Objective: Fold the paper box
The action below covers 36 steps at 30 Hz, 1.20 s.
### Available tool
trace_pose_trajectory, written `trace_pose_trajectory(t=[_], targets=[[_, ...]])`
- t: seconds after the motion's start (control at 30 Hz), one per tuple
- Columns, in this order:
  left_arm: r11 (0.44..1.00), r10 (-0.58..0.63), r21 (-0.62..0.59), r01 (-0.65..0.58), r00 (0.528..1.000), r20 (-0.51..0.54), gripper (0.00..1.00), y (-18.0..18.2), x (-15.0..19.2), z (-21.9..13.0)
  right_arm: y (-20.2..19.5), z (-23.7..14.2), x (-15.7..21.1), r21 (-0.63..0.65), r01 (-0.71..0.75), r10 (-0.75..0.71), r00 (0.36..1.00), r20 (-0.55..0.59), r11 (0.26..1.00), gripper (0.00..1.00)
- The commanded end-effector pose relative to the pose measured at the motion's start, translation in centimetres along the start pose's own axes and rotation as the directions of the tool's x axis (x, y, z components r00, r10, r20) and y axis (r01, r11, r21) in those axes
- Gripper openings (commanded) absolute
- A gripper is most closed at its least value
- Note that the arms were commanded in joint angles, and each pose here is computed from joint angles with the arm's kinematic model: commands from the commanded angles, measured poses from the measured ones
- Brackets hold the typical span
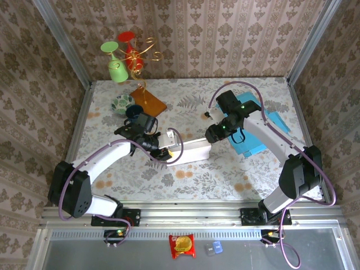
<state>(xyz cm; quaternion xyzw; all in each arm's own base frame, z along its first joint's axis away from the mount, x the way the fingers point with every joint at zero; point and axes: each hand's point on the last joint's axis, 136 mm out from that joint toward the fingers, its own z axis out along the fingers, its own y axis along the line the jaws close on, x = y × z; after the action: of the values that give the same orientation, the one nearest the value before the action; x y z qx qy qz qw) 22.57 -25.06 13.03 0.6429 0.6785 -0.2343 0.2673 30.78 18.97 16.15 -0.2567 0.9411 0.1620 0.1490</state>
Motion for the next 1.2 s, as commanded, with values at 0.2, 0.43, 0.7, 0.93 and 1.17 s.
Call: trace_pose_trajectory(t=[0.2,0.43,0.7,0.93,1.17], targets=[[1.000,0.003,0.022,-0.003,1.000,0.000,0.35,-0.2,0.1,0.0,0.8,-0.2,0.9,-0.033,0.044,-0.044,0.999,-0.001,0.999,0.45],[1.000,0.003,0.024,-0.003,1.000,0.002,0.35,-0.2,0.1,0.0,0.7,0.0,0.4,-0.030,0.042,-0.042,0.999,0.000,0.999,0.33],[1.000,0.002,0.026,-0.003,1.000,0.005,0.35,-0.2,0.0,0.0,0.4,0.2,0.3,-0.012,0.040,-0.040,0.999,-0.007,0.999,0.20],[1.000,0.001,0.028,-0.002,1.000,0.007,0.34,-0.2,-0.1,0.0,0.1,0.2,0.3,0.033,0.054,-0.054,0.998,-0.013,0.998,0.13],[1.000,-0.010,0.020,0.009,1.000,0.007,0.32,0.0,-0.2,-0.1,-0.3,0.0,0.3,0.092,0.056,-0.056,0.998,-0.006,0.994,0.00]])
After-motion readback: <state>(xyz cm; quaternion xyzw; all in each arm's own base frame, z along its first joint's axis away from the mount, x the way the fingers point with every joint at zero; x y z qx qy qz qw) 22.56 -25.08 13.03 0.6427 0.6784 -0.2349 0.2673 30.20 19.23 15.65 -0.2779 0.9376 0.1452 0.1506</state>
